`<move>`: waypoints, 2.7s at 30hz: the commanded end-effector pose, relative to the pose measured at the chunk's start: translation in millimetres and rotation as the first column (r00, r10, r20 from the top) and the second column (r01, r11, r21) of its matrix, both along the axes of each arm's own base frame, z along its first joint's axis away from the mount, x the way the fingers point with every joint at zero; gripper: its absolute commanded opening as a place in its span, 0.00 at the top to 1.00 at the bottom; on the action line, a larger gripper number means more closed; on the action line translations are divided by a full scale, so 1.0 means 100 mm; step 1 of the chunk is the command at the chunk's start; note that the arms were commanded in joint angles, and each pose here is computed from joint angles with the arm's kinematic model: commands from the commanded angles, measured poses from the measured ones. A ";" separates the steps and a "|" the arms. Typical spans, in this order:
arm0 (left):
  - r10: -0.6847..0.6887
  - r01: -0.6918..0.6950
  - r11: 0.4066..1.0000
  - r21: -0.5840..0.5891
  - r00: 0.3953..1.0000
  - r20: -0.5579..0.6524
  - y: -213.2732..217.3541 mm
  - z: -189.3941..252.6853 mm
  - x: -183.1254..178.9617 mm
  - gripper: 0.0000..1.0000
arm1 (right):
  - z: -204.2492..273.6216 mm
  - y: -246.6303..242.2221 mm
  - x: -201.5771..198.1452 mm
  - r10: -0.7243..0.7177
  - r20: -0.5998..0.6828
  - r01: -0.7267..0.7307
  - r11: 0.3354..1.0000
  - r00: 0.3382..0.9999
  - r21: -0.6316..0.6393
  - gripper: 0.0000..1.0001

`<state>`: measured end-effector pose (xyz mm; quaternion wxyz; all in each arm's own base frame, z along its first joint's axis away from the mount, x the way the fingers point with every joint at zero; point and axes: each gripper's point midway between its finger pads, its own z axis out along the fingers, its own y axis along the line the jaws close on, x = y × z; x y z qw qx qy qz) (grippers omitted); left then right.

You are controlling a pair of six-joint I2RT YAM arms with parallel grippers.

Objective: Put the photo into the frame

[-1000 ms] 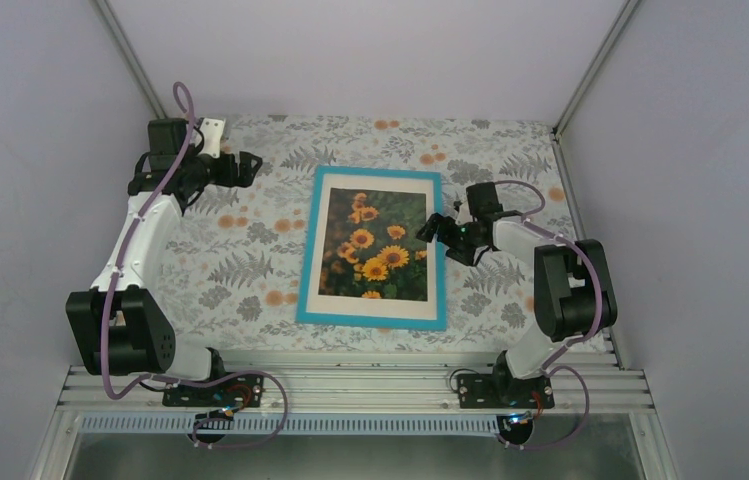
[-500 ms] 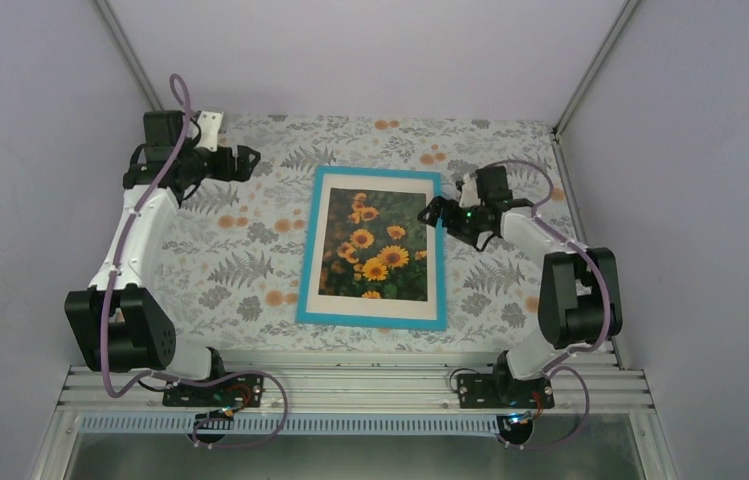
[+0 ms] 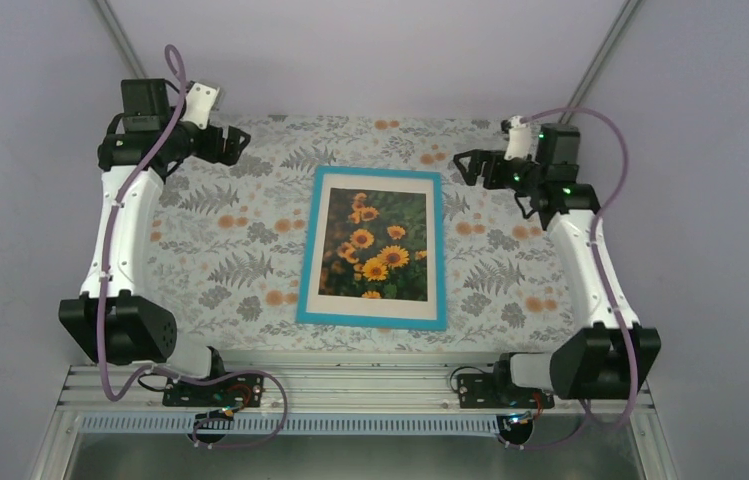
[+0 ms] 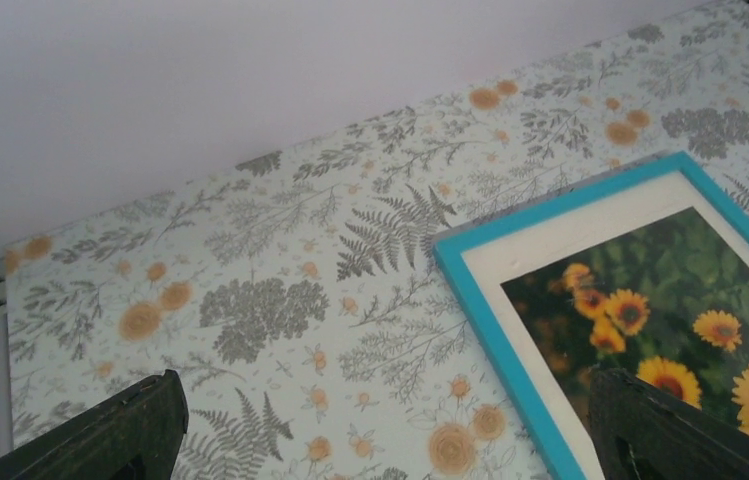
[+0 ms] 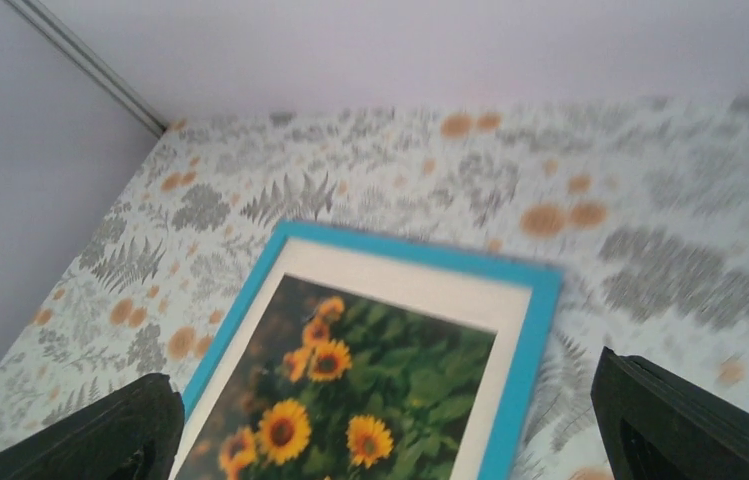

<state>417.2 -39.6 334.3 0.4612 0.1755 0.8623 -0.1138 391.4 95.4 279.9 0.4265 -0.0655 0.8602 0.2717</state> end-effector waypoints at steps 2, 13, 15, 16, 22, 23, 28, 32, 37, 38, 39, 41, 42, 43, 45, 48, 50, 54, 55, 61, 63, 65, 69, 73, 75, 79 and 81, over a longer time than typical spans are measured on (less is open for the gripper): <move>0.020 -0.018 0.998 0.058 0.999 -0.047 0.10 -0.03 -0.24 0.00 | 0.40 -0.13 -0.25 0.078 0.153 -0.059 0.990 0.985 -0.127 0.00; -0.090 0.165 0.956 0.241 0.951 -0.295 0.12 -1.68 -0.81 0.00 | -1.11 -0.39 -0.62 0.216 -0.122 -0.248 0.861 0.969 -0.443 0.00; -0.110 0.205 0.945 0.256 0.933 -0.341 0.08 -2.00 -0.98 0.00 | -1.40 -0.45 -0.65 0.218 -0.172 -0.275 0.831 0.961 -0.483 0.00; -0.124 0.225 0.938 0.263 0.928 -0.351 0.04 -2.09 -1.03 0.00 | -1.51 -0.46 -0.66 0.223 -0.190 -0.290 0.815 0.956 -0.501 0.00; -0.188 0.330 0.895 0.299 0.889 -0.417 -0.19 -2.58 -1.25 0.00 | -1.97 -0.46 -0.59 0.257 -0.250 -0.358 0.711 0.933 -0.606 0.00; -0.201 0.348 0.889 0.297 0.880 -0.431 -0.22 -2.64 -1.28 0.00 | -2.04 -0.46 -0.56 0.257 -0.264 -0.368 0.696 0.930 -0.616 0.00; -0.247 0.408 0.865 0.292 0.852 -0.461 -0.36 -2.84 -1.41 0.00 | -2.33 -0.37 -0.50 0.268 -0.319 -0.414 0.665 0.909 -0.622 0.00; -0.245 0.414 0.861 0.295 0.846 -0.473 -0.39 -2.91 -1.44 0.00 | -2.50 -0.24 -0.51 0.286 -0.345 -0.445 0.654 0.894 -0.612 0.00; -0.242 0.406 0.866 0.293 0.852 -0.465 -0.41 -2.88 -1.41 0.00 | -2.62 -0.16 -0.49 0.291 -0.359 -0.459 0.640 0.887 -0.616 0.00; -0.242 0.405 0.866 0.293 0.853 -0.463 -0.41 -2.87 -1.40 0.00 | -2.66 -0.15 -0.49 0.291 -0.367 -0.465 0.638 0.884 -0.614 0.00; -0.240 0.403 0.867 0.292 0.852 -0.465 -0.41 -2.87 -1.39 0.00 | -2.72 -0.15 -0.49 0.289 -0.380 -0.473 0.638 0.879 -0.608 0.00; -0.239 0.403 0.867 0.293 0.853 -0.465 -0.41 -2.87 -1.38 0.00 | -2.74 -0.14 -0.48 0.288 -0.382 -0.474 0.641 0.878 -0.604 0.00; -0.239 0.403 0.868 0.292 0.852 -0.465 -0.41 -2.87 -1.38 0.00 | -2.73 -0.14 -0.48 0.287 -0.380 -0.472 0.641 0.879 -0.605 0.00; -0.238 0.402 0.868 0.291 0.853 -0.465 -0.41 -2.87 -1.38 0.00 | -2.73 -0.15 -0.47 0.285 -0.378 -0.468 0.641 0.881 -0.609 0.00; -0.239 0.402 0.869 0.289 0.851 -0.467 -0.41 -2.89 -1.38 0.00 | -2.71 -0.17 -0.44 0.275 -0.368 -0.455 0.637 0.888 -0.622 0.00; -0.238 0.403 0.869 0.286 0.849 -0.472 -0.42 -2.92 -1.37 0.00 | -2.69 -0.19 -0.34 0.258 -0.348 -0.430 0.636 0.901 -0.641 0.00; -0.238 0.405 0.869 0.284 0.846 -0.477 -0.42 -2.95 -1.37 0.00 | -2.70 -0.18 -0.27 0.250 -0.346 -0.422 0.640 0.904 -0.641 0.00; -0.244 0.411 0.868 0.278 0.842 -0.481 -0.44 -2.97 -1.38 0.00 | -2.71 -0.14 -0.17 0.247 -0.345 -0.419 0.655 0.905 -0.629 0.00; -0.248 0.415 0.867 0.277 0.839 -0.484 -0.44 -2.98 -1.40 0.00 | -2.71 -0.14 -0.16 0.247 -0.345 -0.418 0.660 0.906 -0.625 0.00; -0.247 0.421 0.863 0.280 0.834 -0.494 -0.44 -3.04 -1.45 0.00 | -2.74 -0.13 -0.11 0.242 -0.346 -0.415 0.660 0.906 -0.626 0.00; -0.242 0.415 0.865 0.283 0.838 -0.488 -0.44 -3.02 -1.43 0.00 | -2.73 -0.13 -0.10 0.241 -0.345 -0.413 0.660 0.907 -0.627 0.00; -0.236 0.405 0.870 0.281 0.843 -0.484 -0.44 -3.00 -1.40 0.00 | -2.71 -0.13 -0.10 0.237 -0.343 -0.409 0.664 0.909 -0.625 0.00; -0.215 0.357 0.888 0.289 0.880 -0.424 -0.41 -2.70 -1.18 0.00 | -2.46 -0.10 -0.05 0.247 -0.320 -0.397 0.699 0.915 -0.594 0.00; -0.184 0.275 0.928 0.251 0.925 -0.332 -0.31 -2.13 -0.82 0.00 | -1.98 -0.05 0.05 0.263 -0.256 -0.364 0.748 0.930 -0.555 0.00; -0.158 0.230 0.947 0.226 0.942 -0.296 -0.24 -1.86 -0.65 0.00 | -1.68 -0.01 0.09 0.274 -0.211 -0.345 0.772 0.938 -0.534 0.00; -0.119 0.147 0.979 0.141 0.974 -0.191 -0.04 -1.22 -0.35 0.00 | -1.06 0.02 0.11 0.281 -0.111 -0.299 0.825 0.953 -0.480 0.00; -0.077 0.093 0.989 0.111 0.987 -0.139 0.12 -0.95 -0.26 0.00 | -0.82 0.01 0.08 0.282 -0.076 -0.285 0.850 0.957 -0.443 0.00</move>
